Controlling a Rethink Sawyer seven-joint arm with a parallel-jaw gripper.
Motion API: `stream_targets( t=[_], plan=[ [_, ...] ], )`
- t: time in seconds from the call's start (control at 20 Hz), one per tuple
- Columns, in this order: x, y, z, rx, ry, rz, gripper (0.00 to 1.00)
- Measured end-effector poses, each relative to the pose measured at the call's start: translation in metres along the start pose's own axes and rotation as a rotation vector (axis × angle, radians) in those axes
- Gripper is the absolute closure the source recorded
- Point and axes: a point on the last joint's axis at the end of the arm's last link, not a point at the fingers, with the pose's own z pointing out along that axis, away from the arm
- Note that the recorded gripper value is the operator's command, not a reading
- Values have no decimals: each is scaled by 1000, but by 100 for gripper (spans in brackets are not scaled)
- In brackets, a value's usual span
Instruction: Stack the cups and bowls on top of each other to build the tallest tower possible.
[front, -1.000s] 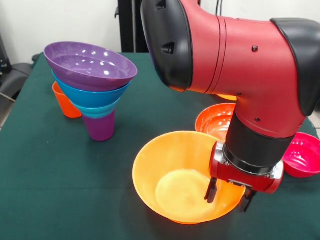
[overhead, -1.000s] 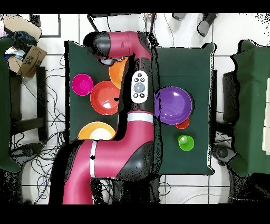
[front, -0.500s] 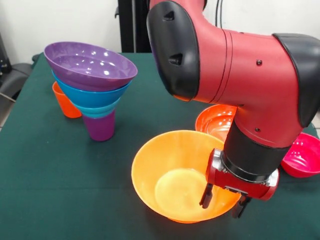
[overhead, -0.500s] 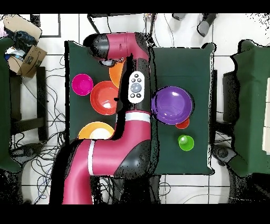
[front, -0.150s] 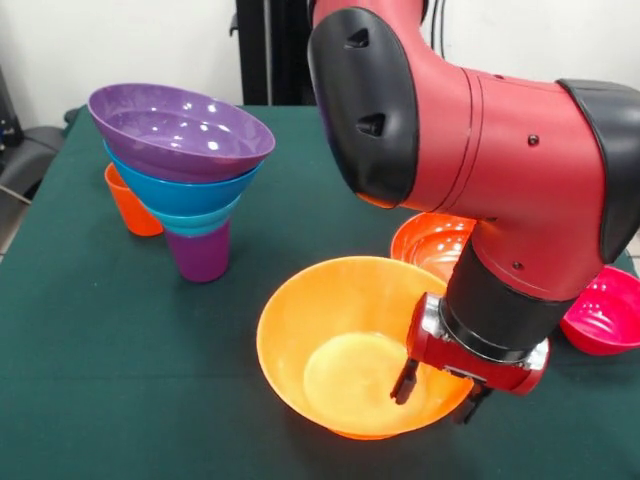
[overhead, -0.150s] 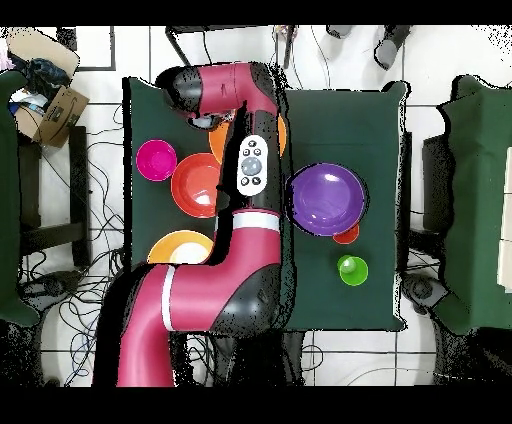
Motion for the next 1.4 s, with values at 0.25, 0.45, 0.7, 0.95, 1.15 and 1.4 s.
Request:
stream_targets(
  t=[0.25,0.45,0.7,0.95,1.15,1.4],
  plan=[
    [6,-3,2,38,50,-5,100],
    [1,-10,-10,60,59,2,100],
    [-6,-20,-17,40,71,25,100],
    [-18,-33,-32,8,65,56,100],
    [-33,-51,-65,-20,51,90,100],
    [-39,-63,-107,-43,41,112,100]
  ],
)
